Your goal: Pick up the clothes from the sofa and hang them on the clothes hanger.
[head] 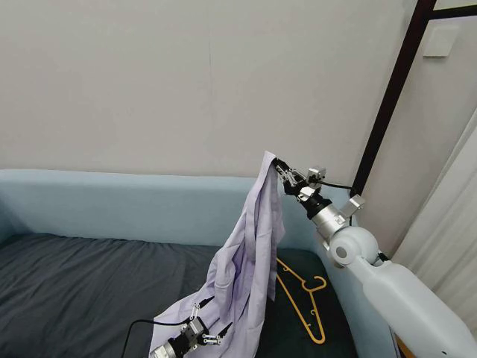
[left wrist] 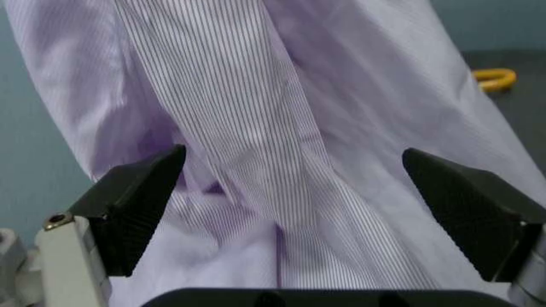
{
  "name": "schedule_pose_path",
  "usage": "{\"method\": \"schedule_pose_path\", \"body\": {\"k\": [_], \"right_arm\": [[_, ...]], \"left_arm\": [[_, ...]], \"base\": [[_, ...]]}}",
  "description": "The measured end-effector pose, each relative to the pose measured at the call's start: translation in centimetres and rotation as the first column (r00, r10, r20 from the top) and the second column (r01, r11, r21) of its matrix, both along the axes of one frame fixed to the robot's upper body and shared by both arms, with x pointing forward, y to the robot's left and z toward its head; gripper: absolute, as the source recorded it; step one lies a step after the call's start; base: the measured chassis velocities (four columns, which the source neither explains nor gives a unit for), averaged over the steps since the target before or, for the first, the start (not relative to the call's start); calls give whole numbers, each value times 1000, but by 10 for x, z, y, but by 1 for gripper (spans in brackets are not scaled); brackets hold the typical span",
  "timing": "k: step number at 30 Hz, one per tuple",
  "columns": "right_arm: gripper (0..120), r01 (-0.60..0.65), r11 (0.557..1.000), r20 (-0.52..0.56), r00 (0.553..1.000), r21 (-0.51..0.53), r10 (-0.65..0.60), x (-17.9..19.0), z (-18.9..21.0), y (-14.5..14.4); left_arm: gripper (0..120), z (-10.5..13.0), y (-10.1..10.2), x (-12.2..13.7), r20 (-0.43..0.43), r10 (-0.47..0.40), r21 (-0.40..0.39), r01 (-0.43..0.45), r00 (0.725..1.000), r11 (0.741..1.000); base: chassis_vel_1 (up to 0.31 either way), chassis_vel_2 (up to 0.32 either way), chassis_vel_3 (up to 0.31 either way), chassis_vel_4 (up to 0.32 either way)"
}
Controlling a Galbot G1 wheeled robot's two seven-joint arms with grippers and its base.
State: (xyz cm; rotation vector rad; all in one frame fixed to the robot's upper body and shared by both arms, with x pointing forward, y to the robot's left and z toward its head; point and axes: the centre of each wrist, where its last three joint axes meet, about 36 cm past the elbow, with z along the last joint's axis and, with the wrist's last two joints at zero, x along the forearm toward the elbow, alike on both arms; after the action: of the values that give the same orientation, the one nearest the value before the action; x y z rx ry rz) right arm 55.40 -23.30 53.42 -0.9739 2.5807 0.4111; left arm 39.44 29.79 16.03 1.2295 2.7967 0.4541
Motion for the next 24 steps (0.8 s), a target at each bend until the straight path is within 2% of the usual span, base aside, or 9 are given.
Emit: {"method": "schedule_pose_path", "body": {"k": [5, 10, 14, 16, 18, 20, 21, 24], "right_arm": [[0, 8, 1000, 1, 1000, 7, -8, 1, -2, 0], [0, 11, 1000, 3, 1000, 11, -11, 2, -1, 1], [0, 10, 1000, 10, 1000, 3, -10, 2, 0, 0], [0, 9, 1000, 11, 1000, 1, -9, 2, 0, 1], [0, 7, 1000, 13, 1000, -2, -6, 2, -1, 1], [0, 5, 1000, 13, 1000, -3, -5, 2, -2, 1], [0, 5, 1000, 13, 1000, -3, -5, 2, -2, 1], [0, 5, 1000, 13, 1000, -2, -5, 2, -2, 1]], "left_arm": [[100, -18, -2, -15, -38, 38, 38, -37, 999, 999], [99, -30, -16, -27, -76, 87, 32, -85, 993, 996], [81, -34, -31, -32, -100, 87, 11, -86, 991, 996], [79, -35, -34, -32, -107, 82, 6, -81, 991, 997], [68, -39, -43, -35, -127, 78, -2, -79, 989, 997], [59, -42, -51, -37, -148, 98, -8, -101, 984, 995], [59, -42, -51, -37, -148, 98, -8, -101, 984, 995], [44, -47, -66, -42, -181, 146, -15, -151, 973, 988]], "base": [[0, 0, 0, 0], [0, 0, 0, 0], [0, 0, 0, 0], [0, 0, 0, 0], [0, 0, 0, 0], [0, 0, 0, 0], [0, 0, 0, 0], [0, 0, 0, 0]]}}
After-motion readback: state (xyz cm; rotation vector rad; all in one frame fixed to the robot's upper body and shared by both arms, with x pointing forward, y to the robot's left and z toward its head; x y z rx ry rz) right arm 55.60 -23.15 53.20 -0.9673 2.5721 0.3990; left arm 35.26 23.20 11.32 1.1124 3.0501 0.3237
